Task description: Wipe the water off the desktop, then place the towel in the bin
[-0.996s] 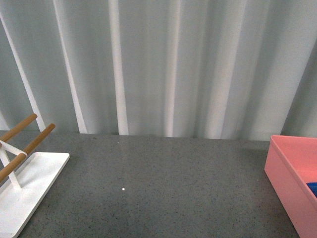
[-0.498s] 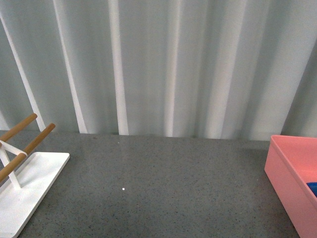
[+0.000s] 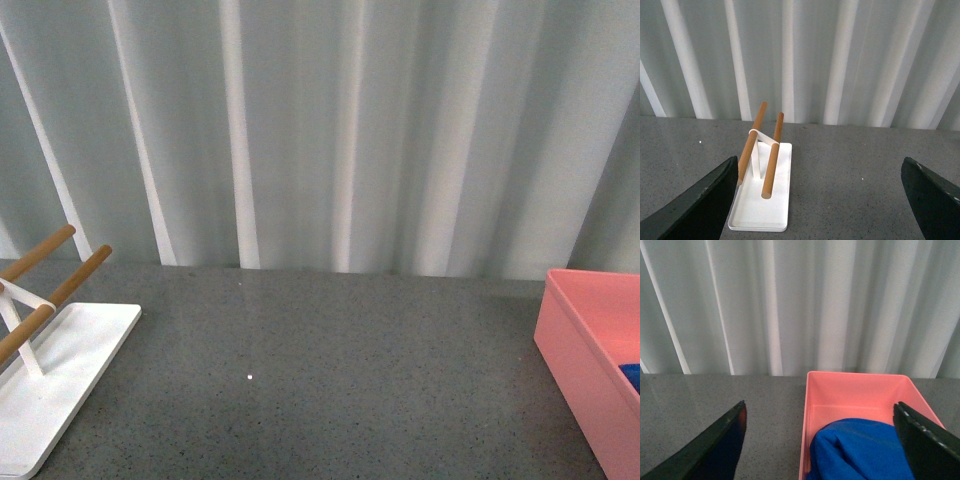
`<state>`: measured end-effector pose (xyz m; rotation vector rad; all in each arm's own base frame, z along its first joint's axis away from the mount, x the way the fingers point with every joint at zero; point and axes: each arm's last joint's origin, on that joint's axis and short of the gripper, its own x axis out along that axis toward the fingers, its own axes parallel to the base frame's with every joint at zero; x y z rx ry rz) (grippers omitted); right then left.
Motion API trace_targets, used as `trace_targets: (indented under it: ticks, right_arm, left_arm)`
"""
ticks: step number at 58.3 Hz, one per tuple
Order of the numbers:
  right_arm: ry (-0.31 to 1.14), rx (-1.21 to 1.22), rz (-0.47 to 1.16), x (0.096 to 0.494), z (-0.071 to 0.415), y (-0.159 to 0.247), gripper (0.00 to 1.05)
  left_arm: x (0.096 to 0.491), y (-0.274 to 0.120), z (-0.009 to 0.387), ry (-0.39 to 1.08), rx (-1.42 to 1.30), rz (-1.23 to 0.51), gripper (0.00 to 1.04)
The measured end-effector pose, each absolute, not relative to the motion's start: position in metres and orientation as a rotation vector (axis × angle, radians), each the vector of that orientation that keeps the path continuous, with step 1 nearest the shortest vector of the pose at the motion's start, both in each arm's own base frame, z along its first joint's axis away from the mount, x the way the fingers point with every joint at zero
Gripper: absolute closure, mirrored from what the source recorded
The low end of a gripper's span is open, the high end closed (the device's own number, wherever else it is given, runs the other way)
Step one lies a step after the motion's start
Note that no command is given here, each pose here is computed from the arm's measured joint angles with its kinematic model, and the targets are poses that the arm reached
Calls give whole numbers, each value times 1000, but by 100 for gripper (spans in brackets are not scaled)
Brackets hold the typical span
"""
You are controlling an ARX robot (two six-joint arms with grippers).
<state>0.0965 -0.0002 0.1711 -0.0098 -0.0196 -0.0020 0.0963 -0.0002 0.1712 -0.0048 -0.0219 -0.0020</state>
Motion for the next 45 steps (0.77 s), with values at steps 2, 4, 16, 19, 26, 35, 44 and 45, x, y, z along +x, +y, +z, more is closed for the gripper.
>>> trace_targets:
  ticks: [2,4,16,19,26,35,44,45]
  right_arm:
    - [-20,-9,-2,97,171,0,5]
    - [-20,-9,-2,97,171,0,5]
    - [-19,-9,-2,97,171,0,7]
    - [-19,-9,-2,97,171,0,7]
    - [-19,-9,-2,97,171,0,7]
    - [-19,-9,-2,97,171,0,7]
    - [-19,-9,-2,97,171,0,7]
    - [-19,-9,-2,97,171,0,7]
  left_arm:
    - [96,0,171,-22,-5,-2,7]
    - [96,0,171,-22,-5,-2,7]
    - [96,0,171,-22,-5,-2,7]
    - [96,0,171,-22,-5,-2,7]
    - [96,0,171,-22,-5,-2,7]
    - [96,0,171,-22,-5,-2,7]
    - [96,0,171,-22,-5,-2,7]
    - [96,0,171,-22,-5,-2,7]
